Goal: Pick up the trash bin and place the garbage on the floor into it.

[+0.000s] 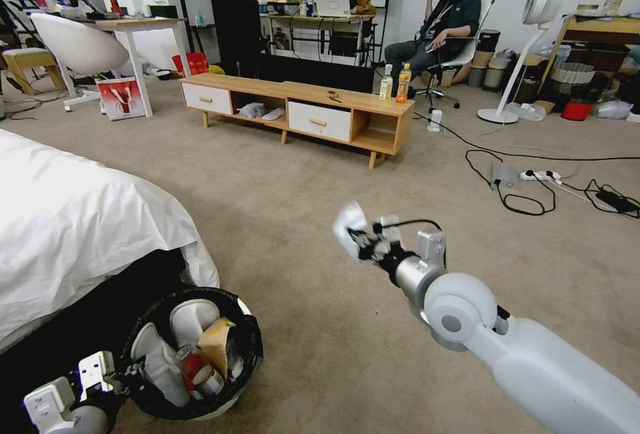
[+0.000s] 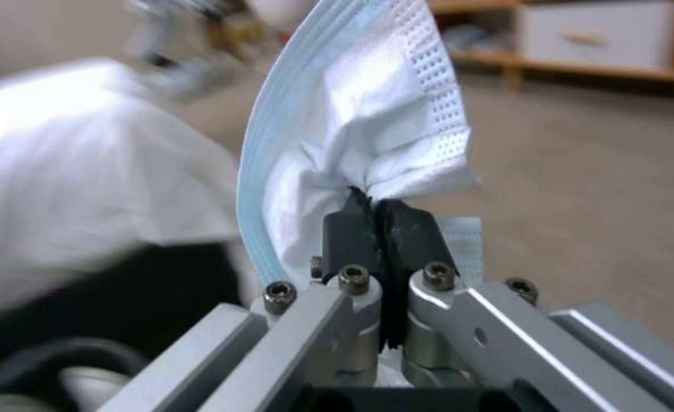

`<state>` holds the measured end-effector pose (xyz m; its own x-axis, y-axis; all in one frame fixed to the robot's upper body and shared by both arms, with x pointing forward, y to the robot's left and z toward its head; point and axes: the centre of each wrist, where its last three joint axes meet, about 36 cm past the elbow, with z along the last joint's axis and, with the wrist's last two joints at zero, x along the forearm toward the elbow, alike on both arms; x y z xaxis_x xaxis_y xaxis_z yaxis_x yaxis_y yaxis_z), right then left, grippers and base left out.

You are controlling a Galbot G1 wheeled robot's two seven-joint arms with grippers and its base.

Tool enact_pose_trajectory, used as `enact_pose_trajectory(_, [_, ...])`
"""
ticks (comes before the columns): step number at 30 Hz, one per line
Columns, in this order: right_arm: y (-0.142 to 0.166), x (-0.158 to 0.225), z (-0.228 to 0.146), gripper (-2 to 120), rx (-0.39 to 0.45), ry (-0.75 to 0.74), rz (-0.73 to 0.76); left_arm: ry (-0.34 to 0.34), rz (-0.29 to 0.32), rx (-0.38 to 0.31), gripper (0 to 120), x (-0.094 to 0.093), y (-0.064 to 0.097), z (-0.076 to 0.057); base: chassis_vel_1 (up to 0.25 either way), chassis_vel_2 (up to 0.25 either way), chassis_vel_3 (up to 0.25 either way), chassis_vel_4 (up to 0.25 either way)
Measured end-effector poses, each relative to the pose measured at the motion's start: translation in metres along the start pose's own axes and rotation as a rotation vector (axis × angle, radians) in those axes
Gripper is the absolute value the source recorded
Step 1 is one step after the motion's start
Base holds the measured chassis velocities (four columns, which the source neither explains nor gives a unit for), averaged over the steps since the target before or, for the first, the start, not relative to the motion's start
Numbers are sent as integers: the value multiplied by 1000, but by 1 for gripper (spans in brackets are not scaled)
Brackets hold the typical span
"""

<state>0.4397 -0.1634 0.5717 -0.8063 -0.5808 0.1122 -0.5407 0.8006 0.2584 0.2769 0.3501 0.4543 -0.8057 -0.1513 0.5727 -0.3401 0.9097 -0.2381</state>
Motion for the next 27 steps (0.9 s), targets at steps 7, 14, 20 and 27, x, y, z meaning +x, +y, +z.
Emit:
enact_pose_trajectory(7, [45,-9,-26,0,-31,-120,-273,2,6,-11,3,0,-3,0,0,0,0,0])
enact_pose_trajectory(14, [84,-28,-34,0,-21,-51,-395,2,11,-18,3,0,-5,0,0,0,0,0])
enact_pose_trajectory(20, [106,-43,-17,0,13,103,-406,1,13,-21,3,-1,-6,-1,0,0,0,0])
enact_pose_trajectory(27, [127,-54,2,0,56,257,-400,-2,16,-23,3,-1,-7,-1,0,0,0,0])
